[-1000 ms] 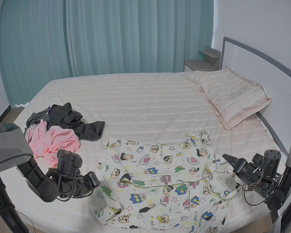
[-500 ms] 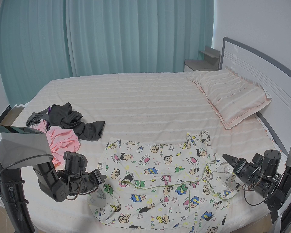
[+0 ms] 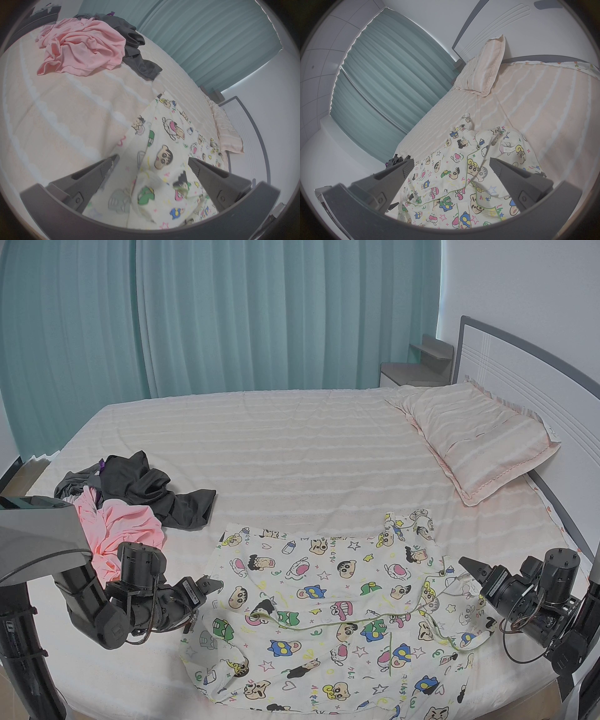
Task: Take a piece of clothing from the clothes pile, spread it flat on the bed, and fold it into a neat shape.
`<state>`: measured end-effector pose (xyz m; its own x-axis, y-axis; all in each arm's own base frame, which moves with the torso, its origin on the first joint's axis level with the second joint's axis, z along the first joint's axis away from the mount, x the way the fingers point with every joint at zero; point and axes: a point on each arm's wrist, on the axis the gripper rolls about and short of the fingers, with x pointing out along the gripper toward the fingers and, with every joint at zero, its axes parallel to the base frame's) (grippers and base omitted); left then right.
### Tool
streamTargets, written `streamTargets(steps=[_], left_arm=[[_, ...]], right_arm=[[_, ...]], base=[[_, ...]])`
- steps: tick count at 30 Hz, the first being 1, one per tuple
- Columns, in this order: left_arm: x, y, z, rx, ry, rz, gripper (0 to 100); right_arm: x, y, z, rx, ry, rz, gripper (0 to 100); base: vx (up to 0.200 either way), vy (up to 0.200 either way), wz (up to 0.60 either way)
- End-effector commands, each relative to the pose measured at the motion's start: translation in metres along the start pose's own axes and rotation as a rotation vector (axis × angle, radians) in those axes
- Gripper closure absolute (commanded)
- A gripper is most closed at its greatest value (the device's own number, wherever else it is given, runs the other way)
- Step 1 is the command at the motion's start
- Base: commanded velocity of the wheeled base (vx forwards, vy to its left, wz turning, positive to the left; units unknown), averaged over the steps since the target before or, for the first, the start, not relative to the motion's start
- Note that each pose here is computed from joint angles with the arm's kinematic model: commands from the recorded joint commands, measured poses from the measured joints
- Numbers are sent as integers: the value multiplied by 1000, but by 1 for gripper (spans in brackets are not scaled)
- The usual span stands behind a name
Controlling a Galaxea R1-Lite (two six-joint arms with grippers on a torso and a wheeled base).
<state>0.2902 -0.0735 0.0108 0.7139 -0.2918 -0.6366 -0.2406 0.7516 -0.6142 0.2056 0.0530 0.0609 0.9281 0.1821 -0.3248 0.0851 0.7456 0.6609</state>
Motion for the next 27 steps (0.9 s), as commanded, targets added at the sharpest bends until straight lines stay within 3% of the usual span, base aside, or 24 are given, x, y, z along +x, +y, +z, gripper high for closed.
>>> streamTargets(steps=[1,11,14,23,27], left_arm=[[-39,-18,-17,38,59,-67,0],[-39,-42,-58,159,221,-49,0],[-26,-47,-69,192,247,14,0],[-11,-67,-67,268,320,128,0],[-7,-65,-68,293,325,164,0]], right_arm=[[-3,-1,-1,1,4,-3,0],[-3,-1,-1,1,2,-2,0],[-3,-1,-1,1,4,-3,0],[-3,-1,-1,1,2,-2,0],[-3,-1,-1,1,4,-3,0]], base=[[0,0,0],[0,0,0],[0,0,0],[0,0,0],[0,0,0]])
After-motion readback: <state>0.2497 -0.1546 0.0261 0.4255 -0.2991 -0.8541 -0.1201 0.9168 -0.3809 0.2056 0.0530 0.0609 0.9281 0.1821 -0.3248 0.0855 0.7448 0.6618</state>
